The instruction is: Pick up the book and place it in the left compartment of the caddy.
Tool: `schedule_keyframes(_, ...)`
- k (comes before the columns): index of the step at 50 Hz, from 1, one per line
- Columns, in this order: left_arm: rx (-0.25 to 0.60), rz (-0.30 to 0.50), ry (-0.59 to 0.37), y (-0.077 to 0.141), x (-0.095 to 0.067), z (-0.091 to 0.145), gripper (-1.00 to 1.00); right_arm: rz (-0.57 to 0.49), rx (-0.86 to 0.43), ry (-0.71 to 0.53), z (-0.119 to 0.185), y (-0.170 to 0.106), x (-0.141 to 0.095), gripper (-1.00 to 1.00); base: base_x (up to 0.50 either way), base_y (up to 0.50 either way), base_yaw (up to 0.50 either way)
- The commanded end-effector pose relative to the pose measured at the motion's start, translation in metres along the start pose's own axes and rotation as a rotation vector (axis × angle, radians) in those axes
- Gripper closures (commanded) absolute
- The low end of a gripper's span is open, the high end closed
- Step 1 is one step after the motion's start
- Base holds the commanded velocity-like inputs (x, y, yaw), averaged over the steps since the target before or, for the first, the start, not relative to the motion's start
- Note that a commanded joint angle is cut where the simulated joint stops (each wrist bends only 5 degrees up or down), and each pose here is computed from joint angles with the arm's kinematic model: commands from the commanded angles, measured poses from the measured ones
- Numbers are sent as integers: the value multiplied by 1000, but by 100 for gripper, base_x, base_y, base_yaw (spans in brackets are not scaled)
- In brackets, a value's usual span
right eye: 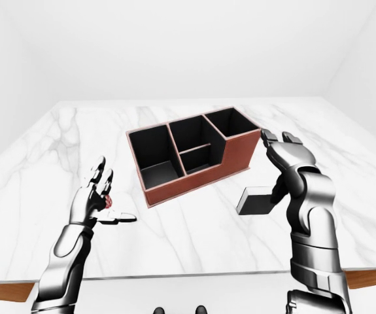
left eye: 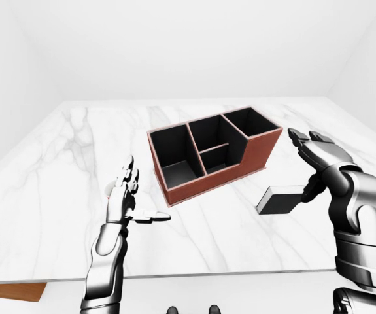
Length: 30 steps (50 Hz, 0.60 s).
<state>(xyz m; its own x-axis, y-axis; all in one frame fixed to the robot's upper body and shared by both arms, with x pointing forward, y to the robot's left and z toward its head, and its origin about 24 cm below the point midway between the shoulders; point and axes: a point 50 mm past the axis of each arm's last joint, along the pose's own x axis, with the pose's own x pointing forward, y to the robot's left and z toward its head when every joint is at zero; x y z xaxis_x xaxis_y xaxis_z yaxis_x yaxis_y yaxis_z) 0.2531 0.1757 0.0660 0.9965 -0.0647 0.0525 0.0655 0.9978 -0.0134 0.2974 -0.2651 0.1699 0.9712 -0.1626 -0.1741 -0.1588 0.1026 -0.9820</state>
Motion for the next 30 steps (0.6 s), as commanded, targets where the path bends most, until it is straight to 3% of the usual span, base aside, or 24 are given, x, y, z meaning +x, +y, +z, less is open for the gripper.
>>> schedule_keyframes(1, -1, -3, -11, 1, 0, 2, -100, 85, -33, 91, -19, 5, 17, -100, 0, 0, 0)
schedule_keyframes(30, 0, -4, -14, 0, -2, 3, -100, 458, 1, 160, -29, 78, 49, -100, 0, 0, 0)
